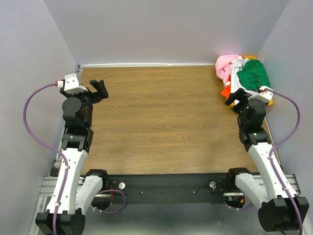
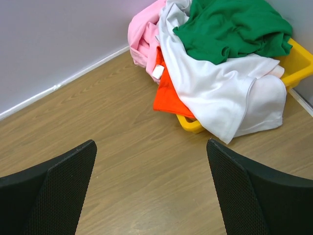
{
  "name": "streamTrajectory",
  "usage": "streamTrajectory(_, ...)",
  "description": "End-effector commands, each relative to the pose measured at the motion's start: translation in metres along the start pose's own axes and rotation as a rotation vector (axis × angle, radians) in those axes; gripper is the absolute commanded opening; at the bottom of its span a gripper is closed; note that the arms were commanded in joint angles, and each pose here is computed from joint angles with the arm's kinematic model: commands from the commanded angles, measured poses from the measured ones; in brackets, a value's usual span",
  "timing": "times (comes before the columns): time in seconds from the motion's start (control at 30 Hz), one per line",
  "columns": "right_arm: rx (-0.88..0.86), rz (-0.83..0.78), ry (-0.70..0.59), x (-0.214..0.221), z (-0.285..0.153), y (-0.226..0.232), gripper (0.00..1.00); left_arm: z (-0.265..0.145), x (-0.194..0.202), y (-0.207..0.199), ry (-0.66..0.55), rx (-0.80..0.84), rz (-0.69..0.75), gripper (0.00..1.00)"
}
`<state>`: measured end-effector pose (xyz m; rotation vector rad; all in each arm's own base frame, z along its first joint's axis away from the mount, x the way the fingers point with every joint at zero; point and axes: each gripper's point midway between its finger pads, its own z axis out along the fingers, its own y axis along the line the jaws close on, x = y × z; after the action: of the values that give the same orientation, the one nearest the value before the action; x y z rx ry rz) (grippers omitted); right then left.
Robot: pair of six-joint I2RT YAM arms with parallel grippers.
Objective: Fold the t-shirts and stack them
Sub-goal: Grab the tshirt from the pile
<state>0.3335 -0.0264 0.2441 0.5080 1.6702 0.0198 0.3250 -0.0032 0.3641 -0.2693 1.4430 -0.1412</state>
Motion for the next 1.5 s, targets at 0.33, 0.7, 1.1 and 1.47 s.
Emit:
streamTrajectory(0.33,0.123,-0.056,0.048,-0.008,0.036,-0.005,1.0,-0.021,0.018,-0.019,-0.004,0.213,0.164,0.98)
streamTrajectory(0.7,0.273,-0.016,0.144,-0.006,0.138,-0.046,1.0,-0.028,0.023,-0.019,0.002,0.226,0.162,0.98)
streamTrajectory(1.1,0.287,0.044,0.241,0.013,0.221,-0.103,0.97,-0.028,0.032,-0.025,0.03,0.265,0.158,0.98)
streamTrajectory(1.47,0.202,0.091,0.315,0.041,0.251,-0.098,0.9,-0.025,0.036,-0.024,0.045,0.259,0.158,0.98)
